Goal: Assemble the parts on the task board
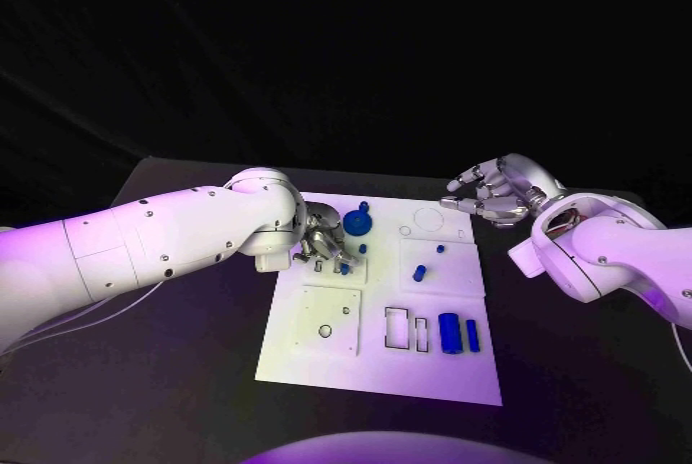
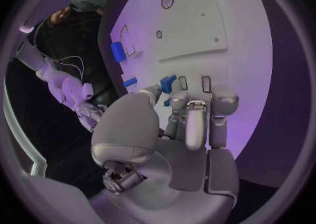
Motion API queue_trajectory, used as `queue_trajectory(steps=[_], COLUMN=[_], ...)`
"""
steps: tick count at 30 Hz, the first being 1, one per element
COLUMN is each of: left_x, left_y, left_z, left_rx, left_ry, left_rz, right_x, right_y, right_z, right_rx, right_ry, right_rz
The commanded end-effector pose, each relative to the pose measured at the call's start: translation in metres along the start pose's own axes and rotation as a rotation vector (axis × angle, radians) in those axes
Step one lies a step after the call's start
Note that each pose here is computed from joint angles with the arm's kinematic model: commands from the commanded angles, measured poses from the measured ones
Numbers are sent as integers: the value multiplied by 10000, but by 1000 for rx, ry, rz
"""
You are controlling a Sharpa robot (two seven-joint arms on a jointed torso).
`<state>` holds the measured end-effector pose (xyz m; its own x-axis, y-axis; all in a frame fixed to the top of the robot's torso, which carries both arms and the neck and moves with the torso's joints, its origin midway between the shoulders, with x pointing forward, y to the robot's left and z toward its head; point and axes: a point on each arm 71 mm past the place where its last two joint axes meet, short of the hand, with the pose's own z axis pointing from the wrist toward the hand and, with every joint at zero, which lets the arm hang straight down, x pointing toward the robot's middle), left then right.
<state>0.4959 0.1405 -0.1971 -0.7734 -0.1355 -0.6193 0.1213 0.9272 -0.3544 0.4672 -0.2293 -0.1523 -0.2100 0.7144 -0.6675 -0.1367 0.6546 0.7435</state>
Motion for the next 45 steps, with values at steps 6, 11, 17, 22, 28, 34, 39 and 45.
queue_trajectory(steps=[6,11,17,22,28,34,39,45], left_x=[15,20,29,32,27,15,-2,-9], left_y=[-23,-22,-10,9,42,94,129,149], left_z=[7,7,-4,-29,-100,-176,-223,-245], left_rx=[7,10,17,23,37,43,41,39], left_ry=[24,31,42,42,27,-18,-76,-151], left_rz=[-8,-16,-35,-55,-91,-117,-107,-100], right_x=[23,26,29,30,27,21,14,0], right_y=[7,5,4,1,-6,-12,-20,-31], right_z=[2,2,3,3,2,-1,-3,-1], right_rx=[-4,-3,-3,-2,0,1,3,4], right_ry=[17,19,20,20,20,19,17,11], right_rz=[-16,-16,-16,-16,-16,-16,-16,-17])
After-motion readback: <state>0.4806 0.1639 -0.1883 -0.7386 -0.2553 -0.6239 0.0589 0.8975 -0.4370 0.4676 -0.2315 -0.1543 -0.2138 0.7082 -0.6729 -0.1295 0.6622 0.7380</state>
